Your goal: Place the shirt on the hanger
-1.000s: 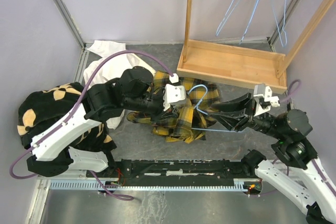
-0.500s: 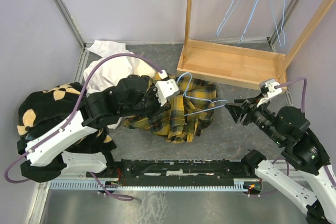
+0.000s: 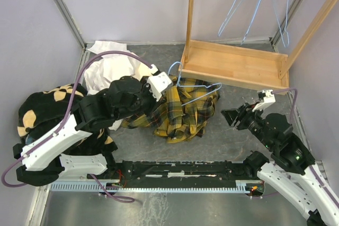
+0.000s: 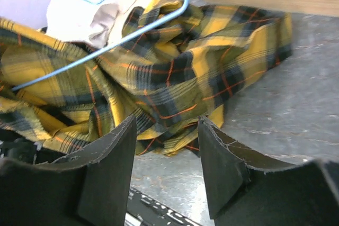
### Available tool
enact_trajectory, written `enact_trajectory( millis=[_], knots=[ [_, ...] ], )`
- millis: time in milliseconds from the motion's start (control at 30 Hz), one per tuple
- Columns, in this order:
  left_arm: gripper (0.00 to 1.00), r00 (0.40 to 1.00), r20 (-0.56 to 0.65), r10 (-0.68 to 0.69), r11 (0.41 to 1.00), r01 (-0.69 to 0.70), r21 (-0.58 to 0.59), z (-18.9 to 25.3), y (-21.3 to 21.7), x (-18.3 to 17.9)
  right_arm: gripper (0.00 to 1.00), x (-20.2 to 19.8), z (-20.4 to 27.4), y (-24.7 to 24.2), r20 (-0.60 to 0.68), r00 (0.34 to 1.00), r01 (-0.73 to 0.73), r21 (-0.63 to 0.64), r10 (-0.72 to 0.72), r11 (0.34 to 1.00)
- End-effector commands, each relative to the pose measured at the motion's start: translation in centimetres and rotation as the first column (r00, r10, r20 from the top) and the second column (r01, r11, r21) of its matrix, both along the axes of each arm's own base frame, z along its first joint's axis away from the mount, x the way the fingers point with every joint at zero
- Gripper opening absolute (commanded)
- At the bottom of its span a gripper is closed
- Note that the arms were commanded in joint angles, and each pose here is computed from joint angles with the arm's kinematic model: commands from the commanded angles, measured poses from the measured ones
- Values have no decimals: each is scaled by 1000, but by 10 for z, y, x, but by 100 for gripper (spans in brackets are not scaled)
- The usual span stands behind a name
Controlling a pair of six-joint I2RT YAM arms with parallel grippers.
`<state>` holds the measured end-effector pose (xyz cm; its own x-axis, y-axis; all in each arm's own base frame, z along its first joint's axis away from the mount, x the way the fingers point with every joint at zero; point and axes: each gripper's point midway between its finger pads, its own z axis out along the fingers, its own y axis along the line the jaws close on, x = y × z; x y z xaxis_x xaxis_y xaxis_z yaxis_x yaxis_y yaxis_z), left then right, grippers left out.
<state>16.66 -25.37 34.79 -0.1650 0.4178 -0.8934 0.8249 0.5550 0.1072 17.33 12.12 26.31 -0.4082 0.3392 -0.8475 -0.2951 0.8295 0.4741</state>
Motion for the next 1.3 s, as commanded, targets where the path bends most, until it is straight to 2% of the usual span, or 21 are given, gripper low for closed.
enact_trajectory(
  millis=[0, 267, 433, 667, 967, 1267],
  knots=[
    [3, 991, 70, 114, 983, -102, -155, 49, 6, 14, 57, 3, 28, 42, 74, 989, -141, 202, 128, 969],
    [3, 983, 74, 166, 974, -151, -171, 54, 9, 22, 59, 20, 27, 74, 58, 986, -167, 367, 157, 915],
    [3, 982, 79, 169, 971, -152, -185, 59, 8, 22, 59, 22, 14, 102, 29, 980, -194, 381, 198, 904],
    [3, 982, 85, 171, 968, -152, -198, 66, 8, 23, 56, 13, -13, 135, -29, 973, -207, 337, 229, 919],
    [3, 981, 94, 172, 966, -149, -209, 74, 10, 22, 55, 20, -34, 130, -65, 986, -129, 294, 154, 947],
    [3, 983, 90, 158, 964, -134, -230, 78, 9, 19, 54, 28, -35, 142, -58, 987, -116, 359, 147, 926]
  ],
)
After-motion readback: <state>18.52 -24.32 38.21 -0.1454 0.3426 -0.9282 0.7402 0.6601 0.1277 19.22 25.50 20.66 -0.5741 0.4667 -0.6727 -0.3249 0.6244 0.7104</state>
